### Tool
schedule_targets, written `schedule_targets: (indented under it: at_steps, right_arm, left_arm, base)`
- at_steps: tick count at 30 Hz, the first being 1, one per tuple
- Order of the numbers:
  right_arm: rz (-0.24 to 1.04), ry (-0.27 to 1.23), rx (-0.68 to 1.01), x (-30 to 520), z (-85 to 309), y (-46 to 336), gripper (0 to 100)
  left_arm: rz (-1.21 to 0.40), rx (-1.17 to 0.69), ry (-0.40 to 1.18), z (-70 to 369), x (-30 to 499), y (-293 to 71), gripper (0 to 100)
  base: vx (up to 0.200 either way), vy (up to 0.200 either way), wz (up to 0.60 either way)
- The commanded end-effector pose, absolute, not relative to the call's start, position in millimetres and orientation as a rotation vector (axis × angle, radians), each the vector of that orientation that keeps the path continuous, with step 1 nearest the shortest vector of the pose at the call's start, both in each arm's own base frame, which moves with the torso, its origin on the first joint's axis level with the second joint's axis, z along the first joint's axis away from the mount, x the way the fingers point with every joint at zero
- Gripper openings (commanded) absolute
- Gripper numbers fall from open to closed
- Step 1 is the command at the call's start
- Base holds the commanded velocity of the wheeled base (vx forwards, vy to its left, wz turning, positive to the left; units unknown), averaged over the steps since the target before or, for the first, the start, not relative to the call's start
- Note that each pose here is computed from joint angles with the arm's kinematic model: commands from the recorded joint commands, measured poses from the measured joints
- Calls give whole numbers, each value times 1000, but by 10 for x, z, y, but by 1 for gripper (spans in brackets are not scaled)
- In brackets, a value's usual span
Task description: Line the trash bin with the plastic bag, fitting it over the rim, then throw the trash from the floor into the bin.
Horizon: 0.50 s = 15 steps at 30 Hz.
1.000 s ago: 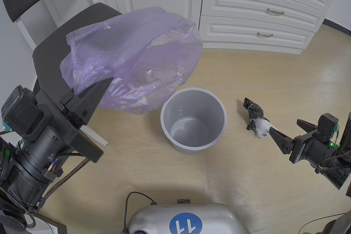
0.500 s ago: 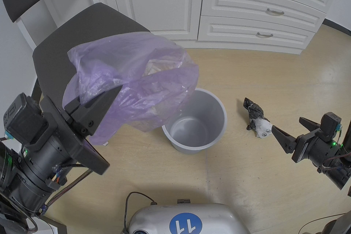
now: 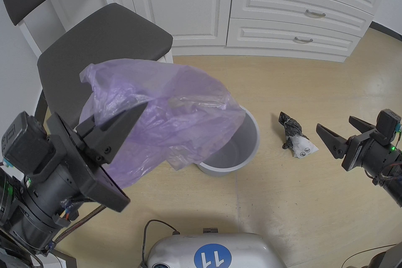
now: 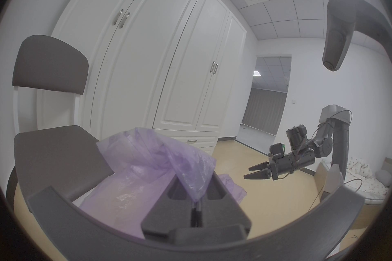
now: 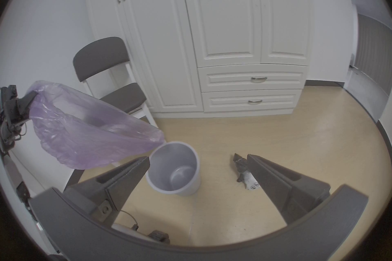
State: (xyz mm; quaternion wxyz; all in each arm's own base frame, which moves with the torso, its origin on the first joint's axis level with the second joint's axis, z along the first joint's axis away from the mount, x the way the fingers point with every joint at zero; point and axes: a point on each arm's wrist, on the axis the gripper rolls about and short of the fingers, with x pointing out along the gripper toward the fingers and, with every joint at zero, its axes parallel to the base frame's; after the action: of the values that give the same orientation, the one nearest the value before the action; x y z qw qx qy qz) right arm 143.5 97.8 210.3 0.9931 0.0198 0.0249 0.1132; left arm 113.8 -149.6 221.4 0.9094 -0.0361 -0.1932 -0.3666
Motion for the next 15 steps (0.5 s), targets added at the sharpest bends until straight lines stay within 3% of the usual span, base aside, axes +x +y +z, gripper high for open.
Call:
schedule_targets:
  at_steps: [1, 7, 15]
  right_arm:
    - [327, 48, 57, 1420, 2381, 1006, 100]
    - [366, 179, 80, 1436, 2098, 1120, 100]
    - [399, 209, 68, 1428, 2034, 1196, 100]
  left_arm:
    - [-794, -76, -390, 2194, 1087, -1553, 0]
    - [-795, -87, -404, 2222, 1075, -1541, 0]
    - [-804, -86, -390, 2188, 1073, -1544, 0]
  base:
    - [0, 0, 0]
    - [0, 0, 0]
    - [0, 0, 0]
